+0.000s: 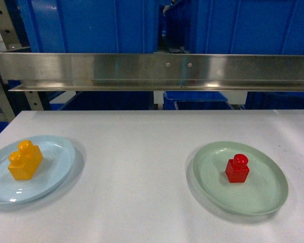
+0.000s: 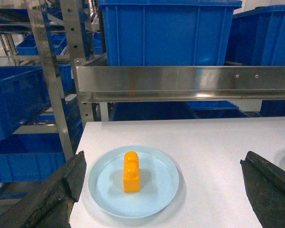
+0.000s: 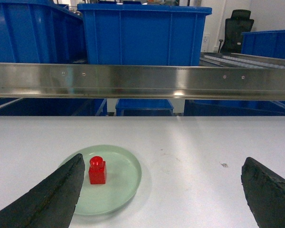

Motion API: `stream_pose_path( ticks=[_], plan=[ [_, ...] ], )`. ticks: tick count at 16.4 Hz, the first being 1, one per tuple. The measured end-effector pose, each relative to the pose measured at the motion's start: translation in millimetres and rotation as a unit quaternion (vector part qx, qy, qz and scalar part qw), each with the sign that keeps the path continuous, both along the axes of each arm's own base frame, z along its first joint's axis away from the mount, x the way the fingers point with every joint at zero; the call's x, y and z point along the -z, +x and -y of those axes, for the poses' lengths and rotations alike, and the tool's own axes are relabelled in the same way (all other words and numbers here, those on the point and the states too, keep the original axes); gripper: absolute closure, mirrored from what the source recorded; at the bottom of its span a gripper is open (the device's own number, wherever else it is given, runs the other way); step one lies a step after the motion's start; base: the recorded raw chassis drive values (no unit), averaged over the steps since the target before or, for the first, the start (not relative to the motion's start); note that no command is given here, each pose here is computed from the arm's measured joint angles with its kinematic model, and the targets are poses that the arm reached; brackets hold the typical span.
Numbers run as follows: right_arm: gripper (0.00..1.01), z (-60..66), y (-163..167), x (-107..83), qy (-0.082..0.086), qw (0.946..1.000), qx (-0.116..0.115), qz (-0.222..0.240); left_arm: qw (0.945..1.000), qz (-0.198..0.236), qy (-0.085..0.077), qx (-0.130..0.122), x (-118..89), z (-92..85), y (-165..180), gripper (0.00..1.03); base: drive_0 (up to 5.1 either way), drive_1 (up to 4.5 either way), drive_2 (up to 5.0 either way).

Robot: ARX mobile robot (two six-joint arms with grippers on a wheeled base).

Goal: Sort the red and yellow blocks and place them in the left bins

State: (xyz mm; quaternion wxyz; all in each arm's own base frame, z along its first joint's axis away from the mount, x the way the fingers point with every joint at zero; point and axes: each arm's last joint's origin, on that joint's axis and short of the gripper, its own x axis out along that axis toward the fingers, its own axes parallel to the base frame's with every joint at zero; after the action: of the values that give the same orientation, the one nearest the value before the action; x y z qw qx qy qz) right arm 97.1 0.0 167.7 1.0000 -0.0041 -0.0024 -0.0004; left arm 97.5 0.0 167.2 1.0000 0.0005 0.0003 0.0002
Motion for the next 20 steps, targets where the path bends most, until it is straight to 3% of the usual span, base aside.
stream_pose_path(
  ticks=[18,19,20],
  plan=[
    [0.03,-0.2,0.0,-0.1,-0.001,1.0,0.001,0.001,1.0,0.0,0.0,0.0,0.0,0.0,0.0,0.05,0.0,0.0,0.0],
    [0.03,-3.2,0.0,-1.0,-0.003,0.9999,0.012,0.007,0.9998,0.012,0.0,0.016,-2.7,-3.2,0.8,0.05,0.0,0.0,0.0],
    [0.03,-5.6,0.0,-1.7,-0.001,0.9999,0.013,0.01,0.9997,0.016,0.0,0.018,-3.6,-4.7,1.1,0.05,0.0,0.0,0.0]
  ],
)
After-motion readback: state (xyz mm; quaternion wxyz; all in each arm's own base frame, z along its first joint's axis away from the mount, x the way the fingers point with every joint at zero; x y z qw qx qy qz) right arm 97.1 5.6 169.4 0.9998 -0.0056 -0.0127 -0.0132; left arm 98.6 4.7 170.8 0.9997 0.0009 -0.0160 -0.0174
